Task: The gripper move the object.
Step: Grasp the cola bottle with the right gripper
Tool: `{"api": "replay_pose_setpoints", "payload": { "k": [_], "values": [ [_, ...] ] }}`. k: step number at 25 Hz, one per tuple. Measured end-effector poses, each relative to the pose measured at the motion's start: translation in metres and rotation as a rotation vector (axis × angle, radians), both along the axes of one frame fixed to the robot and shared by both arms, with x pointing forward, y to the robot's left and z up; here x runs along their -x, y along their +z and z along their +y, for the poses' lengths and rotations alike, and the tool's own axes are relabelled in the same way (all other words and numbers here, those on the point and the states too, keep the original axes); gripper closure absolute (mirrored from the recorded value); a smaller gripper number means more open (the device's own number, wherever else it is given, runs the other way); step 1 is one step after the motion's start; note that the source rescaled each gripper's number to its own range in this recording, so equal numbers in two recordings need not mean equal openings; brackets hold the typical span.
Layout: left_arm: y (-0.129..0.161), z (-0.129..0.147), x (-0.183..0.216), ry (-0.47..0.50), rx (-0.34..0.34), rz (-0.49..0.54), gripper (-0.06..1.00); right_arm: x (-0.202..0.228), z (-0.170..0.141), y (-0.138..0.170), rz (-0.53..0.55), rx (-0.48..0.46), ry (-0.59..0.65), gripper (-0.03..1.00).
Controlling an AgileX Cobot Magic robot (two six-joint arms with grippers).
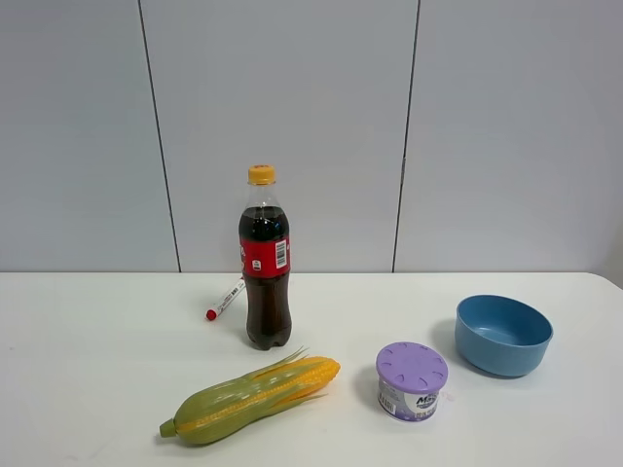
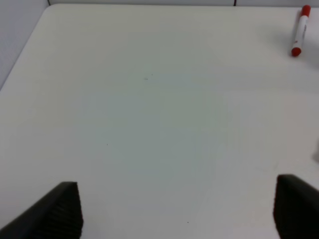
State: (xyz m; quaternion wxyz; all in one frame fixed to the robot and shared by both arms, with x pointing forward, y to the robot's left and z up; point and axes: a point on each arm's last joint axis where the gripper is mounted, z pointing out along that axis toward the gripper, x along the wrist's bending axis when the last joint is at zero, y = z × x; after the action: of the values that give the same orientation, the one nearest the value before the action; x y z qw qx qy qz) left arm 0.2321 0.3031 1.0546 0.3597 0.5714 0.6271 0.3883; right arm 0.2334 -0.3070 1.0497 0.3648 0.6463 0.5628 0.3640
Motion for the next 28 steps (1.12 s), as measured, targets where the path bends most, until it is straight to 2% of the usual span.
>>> {"api": "replay_pose_setpoints", "payload": {
  "k": [18,22,26,28],
  "values": [
    [0.000,0.000,0.000,0.000,0.000,0.000,-0.06,0.000,0.000,0.000,0.000,0.000,0.000,0.32],
    [0.000,0.000,0.000,0.000,0.000,0.000,-0.06,-0.002,0.006,0.001,0.012,-0.053,0.041,0.32],
    [0.000,0.000,0.000,0.000,0.000,0.000,-0.06,-0.021,0.011,0.016,0.064,-0.042,0.108,0.32],
    [0.000,0.000,0.000,0.000,0.000,0.000,-0.06,-0.036,0.012,0.033,0.017,-0.006,0.138,0.32]
  ]
}}
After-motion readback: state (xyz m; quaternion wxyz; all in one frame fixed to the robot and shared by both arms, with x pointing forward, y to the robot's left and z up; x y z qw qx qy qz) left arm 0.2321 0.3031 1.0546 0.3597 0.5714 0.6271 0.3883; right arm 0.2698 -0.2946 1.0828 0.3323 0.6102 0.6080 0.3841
